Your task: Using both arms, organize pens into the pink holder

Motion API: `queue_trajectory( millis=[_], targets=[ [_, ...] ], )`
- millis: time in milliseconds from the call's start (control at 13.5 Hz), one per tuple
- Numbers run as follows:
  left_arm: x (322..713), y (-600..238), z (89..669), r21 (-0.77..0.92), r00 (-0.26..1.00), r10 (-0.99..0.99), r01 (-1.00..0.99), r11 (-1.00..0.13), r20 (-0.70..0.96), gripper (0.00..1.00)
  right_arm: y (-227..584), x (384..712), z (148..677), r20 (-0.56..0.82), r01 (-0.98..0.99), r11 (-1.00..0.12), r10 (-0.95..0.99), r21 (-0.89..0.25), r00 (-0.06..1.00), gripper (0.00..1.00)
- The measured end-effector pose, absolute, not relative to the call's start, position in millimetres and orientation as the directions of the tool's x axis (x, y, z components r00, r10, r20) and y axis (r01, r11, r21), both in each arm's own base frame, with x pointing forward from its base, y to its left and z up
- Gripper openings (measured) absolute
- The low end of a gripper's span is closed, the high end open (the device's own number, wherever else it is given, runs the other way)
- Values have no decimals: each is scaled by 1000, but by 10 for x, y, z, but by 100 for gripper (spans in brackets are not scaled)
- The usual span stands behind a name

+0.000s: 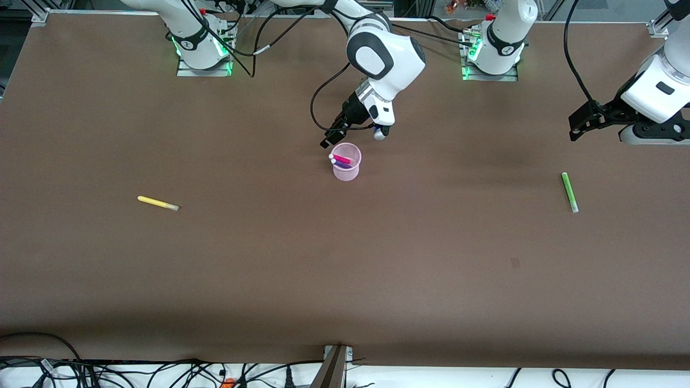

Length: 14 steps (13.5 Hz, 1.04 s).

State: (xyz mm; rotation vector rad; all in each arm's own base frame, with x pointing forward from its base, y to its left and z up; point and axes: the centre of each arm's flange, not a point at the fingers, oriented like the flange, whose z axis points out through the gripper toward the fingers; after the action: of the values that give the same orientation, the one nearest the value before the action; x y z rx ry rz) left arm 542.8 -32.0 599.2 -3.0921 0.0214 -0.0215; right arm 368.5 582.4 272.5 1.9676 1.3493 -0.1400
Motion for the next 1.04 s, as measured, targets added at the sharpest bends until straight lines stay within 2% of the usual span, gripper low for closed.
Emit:
queue_trajectory(
  millis=[222,444,593,815,1037],
  targets=[
    [5429,-322,5991,-49,1000,-14,-13,-999,14,100,5895,3775,2956,-427,829,-209,777,520,463,98],
    [5427,-370,5993,-49,1000,-21,-21,-999,14,100,5753,4127,3483,-392,797,-297,747,526,537,99],
    [5424,-426,5995,-49,1000,-27,-26,-998,15,100,5338,4629,4094,-325,769,-453,719,451,614,99],
    [5423,-439,5996,-49,1000,-27,-27,-998,15,100,4186,5423,5128,-196,655,-695,627,296,754,99],
    [5420,-485,5996,-50,999,-36,-35,-998,15,100,3101,5864,5726,-121,514,-822,500,243,857,100]
  ],
)
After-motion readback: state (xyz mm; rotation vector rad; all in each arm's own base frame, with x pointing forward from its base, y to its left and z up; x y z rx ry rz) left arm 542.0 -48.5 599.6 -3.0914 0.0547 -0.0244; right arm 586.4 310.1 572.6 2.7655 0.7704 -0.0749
